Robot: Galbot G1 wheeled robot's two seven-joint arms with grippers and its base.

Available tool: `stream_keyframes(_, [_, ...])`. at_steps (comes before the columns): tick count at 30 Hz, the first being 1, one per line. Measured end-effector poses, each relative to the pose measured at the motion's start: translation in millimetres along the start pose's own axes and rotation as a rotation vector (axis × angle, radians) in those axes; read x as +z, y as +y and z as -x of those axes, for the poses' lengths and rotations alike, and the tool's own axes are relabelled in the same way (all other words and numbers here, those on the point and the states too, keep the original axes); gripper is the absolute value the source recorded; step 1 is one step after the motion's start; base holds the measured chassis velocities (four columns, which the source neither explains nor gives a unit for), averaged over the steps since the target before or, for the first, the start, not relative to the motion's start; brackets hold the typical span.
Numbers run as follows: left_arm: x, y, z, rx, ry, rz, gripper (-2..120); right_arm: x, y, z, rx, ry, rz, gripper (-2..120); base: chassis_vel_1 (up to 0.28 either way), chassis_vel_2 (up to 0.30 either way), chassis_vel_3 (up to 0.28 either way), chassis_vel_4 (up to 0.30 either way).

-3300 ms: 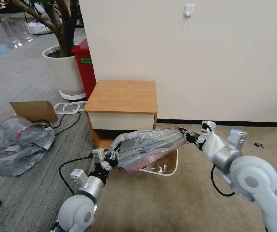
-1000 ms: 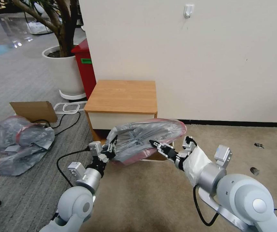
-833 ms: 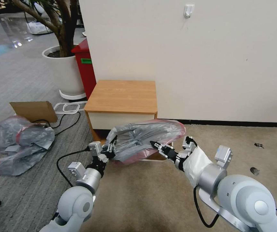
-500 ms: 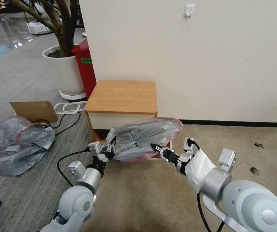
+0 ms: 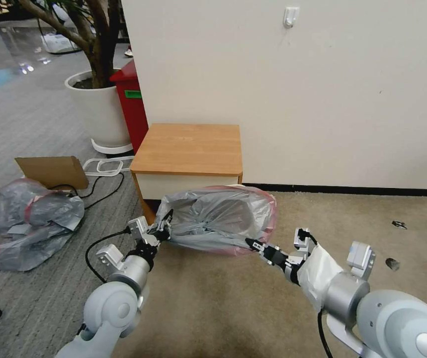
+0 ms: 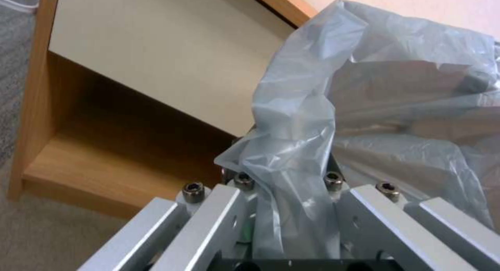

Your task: Pick up the garbage bag from the table and place it over the trash can.

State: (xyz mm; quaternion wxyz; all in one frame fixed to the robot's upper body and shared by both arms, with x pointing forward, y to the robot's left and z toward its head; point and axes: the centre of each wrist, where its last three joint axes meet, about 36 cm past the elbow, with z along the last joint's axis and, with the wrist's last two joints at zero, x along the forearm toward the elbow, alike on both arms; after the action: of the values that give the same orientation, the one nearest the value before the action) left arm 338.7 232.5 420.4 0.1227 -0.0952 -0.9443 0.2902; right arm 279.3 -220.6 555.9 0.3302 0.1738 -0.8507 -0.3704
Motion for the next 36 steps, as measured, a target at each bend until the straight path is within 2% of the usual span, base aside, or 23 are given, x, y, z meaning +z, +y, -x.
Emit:
stream_keyframes(3, [0.3, -0.2, -0.2, 0.000, 0.001, 0.000, 7, -0.3, 0.1, 0.0, 0.001, 0.006, -0.009, 0, 0.000, 0.000, 0.000, 0.000])
stream_keyframes(10, [2.7, 2.0, 7.1, -0.029, 0.003, 0.016, 7, 7.9, -7.2, -2.8, 0.030, 0.038, 0.003, 27, 0.000, 0.000, 0.000, 0.000])
stream_keyframes(14, [4.9, 3.6, 11.5, -0.053, 0.004, 0.023, 7, 14.4, -11.6, -4.4, 0.053, 0.010, -0.020, 37, 0.000, 0.000, 0.000, 0.000])
stream_keyframes(16, [5.3, 3.9, 15.5, -0.082, 0.001, 0.020, 7, 22.5, -16.2, -6.3, 0.063, -0.038, -0.037, 48, 0.000, 0.000, 0.000, 0.000])
stream_keyframes(18, [5.2, 4.1, 16.7, -0.095, 0.001, 0.020, 7, 25.3, -17.6, -6.9, 0.056, -0.062, -0.035, 52, 0.000, 0.000, 0.000, 0.000])
stream_keyframes(22, [5.0, 5.2, 18.5, -0.138, 0.021, 0.019, 7, 35.1, -20.9, -8.1, -0.006, -0.203, -0.086, 70, 0.000, 0.000, 0.000, 0.000])
stream_keyframes(23, [5.0, 5.2, 18.5, -0.138, 0.021, 0.019, 7, 35.1, -20.9, -8.1, -0.006, -0.203, -0.086, 70, 0.000, 0.000, 0.000, 0.000])
stream_keyframes(25, [5.4, 5.7, 17.2, -0.148, 0.039, -0.007, 7, 34.2, -19.7, -5.7, -0.095, -0.324, -0.165, 81, 0.000, 0.000, 0.000, 0.000])
stream_keyframes(26, [5.4, 5.7, 17.2, -0.148, 0.039, -0.007, 7, 34.2, -19.7, -5.7, -0.095, -0.324, -0.165, 81, 0.000, 0.000, 0.000, 0.000])
stream_keyframes(29, [7.3, 5.3, 14.7, -0.151, 0.054, -0.026, 7, 28.8, -29.5, 14.1, -0.130, -0.468, -0.229, 96, 0.000, 0.000, 0.000, 0.000])
stream_keyframes(36, [10.1, 1.7, 14.4, -0.142, 0.064, -0.042, 7, 40.0, -48.4, 48.0, -0.077, -0.541, -0.204, 100, 0.000, 0.000, 0.000, 0.000])
